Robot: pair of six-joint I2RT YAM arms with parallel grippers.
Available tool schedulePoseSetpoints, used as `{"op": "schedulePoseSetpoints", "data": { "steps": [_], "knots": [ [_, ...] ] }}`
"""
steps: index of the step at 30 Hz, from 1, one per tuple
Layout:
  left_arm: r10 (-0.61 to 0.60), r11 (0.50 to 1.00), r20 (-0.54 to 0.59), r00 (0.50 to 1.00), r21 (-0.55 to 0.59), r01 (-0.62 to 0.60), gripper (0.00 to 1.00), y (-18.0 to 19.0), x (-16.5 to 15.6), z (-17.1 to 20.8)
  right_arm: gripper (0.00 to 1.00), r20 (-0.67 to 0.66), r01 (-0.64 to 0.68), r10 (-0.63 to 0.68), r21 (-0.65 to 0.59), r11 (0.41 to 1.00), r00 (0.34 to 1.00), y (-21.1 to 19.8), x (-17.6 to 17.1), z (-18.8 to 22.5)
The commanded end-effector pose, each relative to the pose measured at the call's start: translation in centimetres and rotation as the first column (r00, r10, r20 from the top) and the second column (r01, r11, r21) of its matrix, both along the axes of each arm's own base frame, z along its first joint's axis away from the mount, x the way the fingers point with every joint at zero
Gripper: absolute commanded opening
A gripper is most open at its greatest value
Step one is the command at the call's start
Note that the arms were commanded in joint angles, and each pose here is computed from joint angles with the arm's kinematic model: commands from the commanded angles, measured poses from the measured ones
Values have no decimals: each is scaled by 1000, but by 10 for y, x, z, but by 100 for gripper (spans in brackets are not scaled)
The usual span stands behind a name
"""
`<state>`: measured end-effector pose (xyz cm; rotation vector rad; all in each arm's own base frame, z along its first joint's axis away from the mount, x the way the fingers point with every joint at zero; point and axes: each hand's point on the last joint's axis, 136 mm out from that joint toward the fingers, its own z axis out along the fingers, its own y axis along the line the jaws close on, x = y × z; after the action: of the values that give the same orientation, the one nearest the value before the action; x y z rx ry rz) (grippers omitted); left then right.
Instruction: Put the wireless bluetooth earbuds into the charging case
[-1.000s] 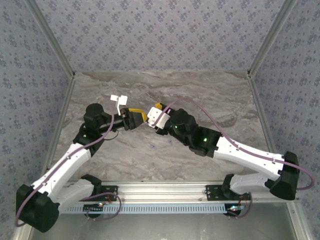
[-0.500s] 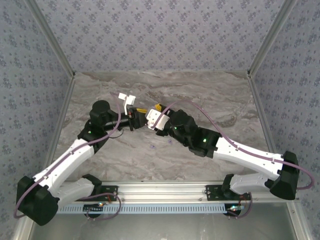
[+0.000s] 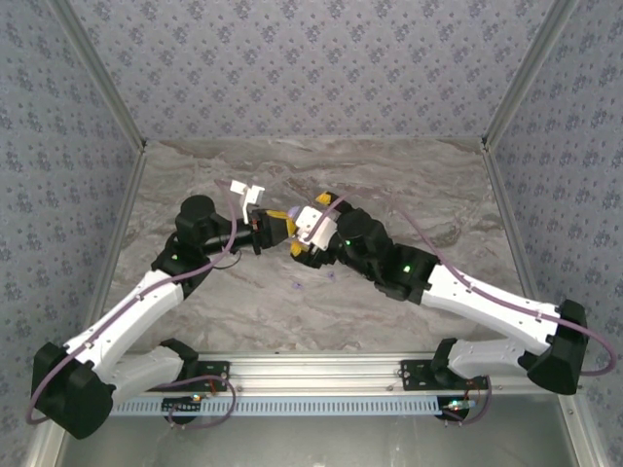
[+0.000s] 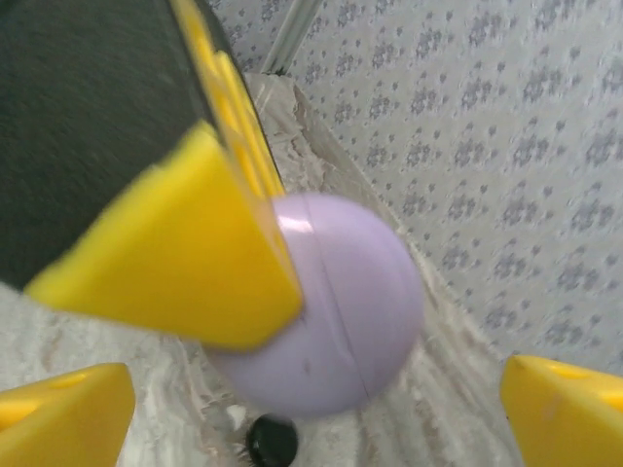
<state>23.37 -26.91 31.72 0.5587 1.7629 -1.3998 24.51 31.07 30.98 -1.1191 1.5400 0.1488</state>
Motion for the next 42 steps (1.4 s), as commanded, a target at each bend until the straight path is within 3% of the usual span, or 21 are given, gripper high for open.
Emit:
{"op": "schedulePoseSetpoints", "data": {
  "steps": [1,5,9,11,16,25,42],
  "knots": [
    [61,998,124,990,-1,-61,6,5,2,17,100,-145,-30,47,114,993,988,-13,-16,3],
    [86,996,249,965,11,-91,0,6,0,11,100,-284,-72,157,288,955,946,-25,-26,7],
    [76,997,382,921,-5,-80,0,3,-15,10,100,-371,-33,257,515,857,892,-35,-24,22],
    [79,996,419,904,2,-88,0,3,-20,9,100,-380,-28,288,562,826,879,-35,-24,28],
    [62,997,463,884,4,-73,0,3,-30,10,100,-370,-63,316,558,827,874,-23,-24,28],
    [45,998,470,881,9,-56,0,1,-34,10,98,-386,-14,267,547,837,883,-15,-5,20],
    [-10,999,483,876,32,-7,0,-5,-41,5,97,-406,56,205,544,837,890,-28,24,28]
  ]
}}
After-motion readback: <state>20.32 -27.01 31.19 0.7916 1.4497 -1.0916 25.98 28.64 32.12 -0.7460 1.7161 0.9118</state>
